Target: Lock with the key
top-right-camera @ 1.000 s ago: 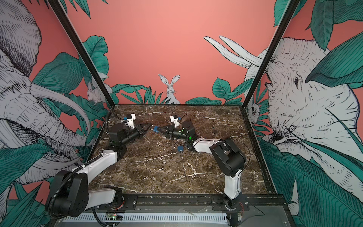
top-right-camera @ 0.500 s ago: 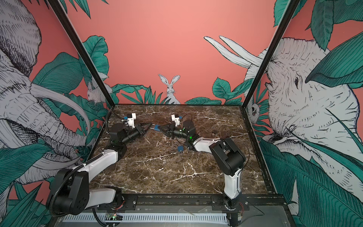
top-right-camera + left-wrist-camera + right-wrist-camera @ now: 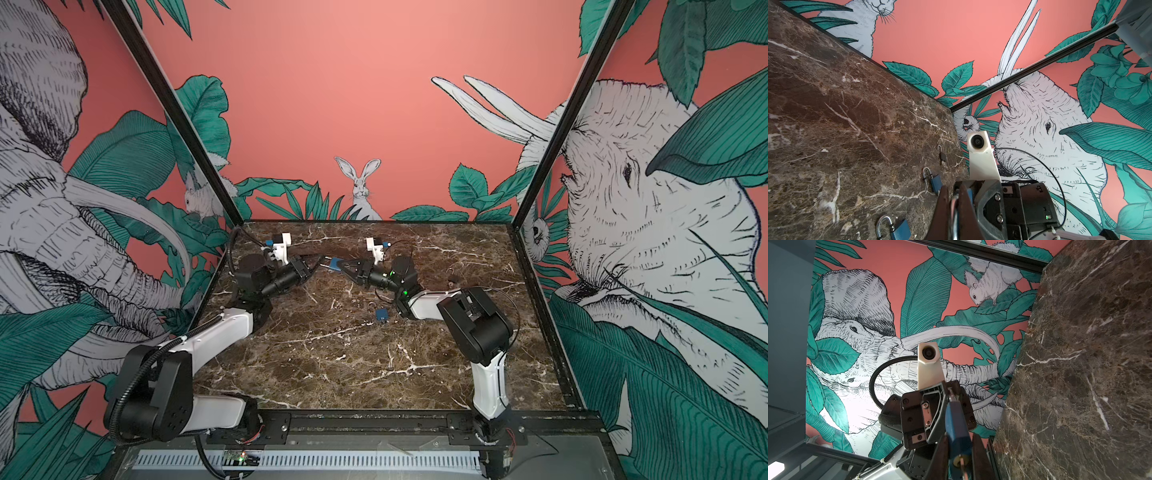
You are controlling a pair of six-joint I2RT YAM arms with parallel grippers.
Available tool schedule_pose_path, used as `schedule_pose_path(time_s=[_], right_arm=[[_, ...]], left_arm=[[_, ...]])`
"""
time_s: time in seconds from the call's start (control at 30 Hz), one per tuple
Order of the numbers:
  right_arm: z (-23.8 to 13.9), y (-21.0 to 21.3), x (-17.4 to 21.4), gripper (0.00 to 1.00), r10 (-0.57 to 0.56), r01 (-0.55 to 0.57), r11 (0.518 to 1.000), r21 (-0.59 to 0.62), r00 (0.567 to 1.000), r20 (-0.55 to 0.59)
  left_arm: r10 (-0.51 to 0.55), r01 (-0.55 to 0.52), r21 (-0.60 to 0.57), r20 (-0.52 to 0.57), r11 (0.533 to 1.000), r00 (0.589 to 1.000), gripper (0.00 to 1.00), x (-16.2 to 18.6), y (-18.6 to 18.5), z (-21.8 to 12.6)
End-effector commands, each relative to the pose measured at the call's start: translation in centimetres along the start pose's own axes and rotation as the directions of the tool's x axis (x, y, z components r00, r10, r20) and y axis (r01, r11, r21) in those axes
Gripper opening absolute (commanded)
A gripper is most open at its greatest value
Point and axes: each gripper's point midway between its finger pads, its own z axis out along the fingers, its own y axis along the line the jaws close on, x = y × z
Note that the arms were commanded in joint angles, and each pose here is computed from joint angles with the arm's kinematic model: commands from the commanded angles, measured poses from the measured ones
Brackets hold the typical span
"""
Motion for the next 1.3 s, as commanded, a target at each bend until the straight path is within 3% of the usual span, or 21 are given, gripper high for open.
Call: schedule_pose_path(time_s=[0.0, 0.27, 0.87, 1.27], right_arm=[[0.3, 1.8, -2.0, 0.00, -0.096, 0.100, 0.994, -0.053, 0.992, 0.081], [1.2, 2.0, -2.2, 0.00, -0.127, 0.129, 0.990, -0.060, 0.991, 0.035], [3.0, 0.4, -0.7, 0.00, -0.070, 0.065, 0.997, -0.045, 0.992, -0.104], [4.9, 2.2, 1.1, 0.00, -0.106, 0.082, 0.989, -0.120, 0.972, -0.211]], left_arm=[[0.053, -0.032, 0.126, -0.171, 0.992, 0.984, 0.00, 3.8, -3.3, 0.5], [0.067, -0.041, 0.135, -0.197, 0.990, 0.978, 0.00, 4.6, -3.7, 0.6], [0.075, -0.030, 0.191, -0.234, 0.981, 0.969, 0.00, 6.9, -5.6, 2.2], [0.076, -0.018, 0.215, -0.267, 0.977, 0.961, 0.00, 8.2, -6.1, 3.2]])
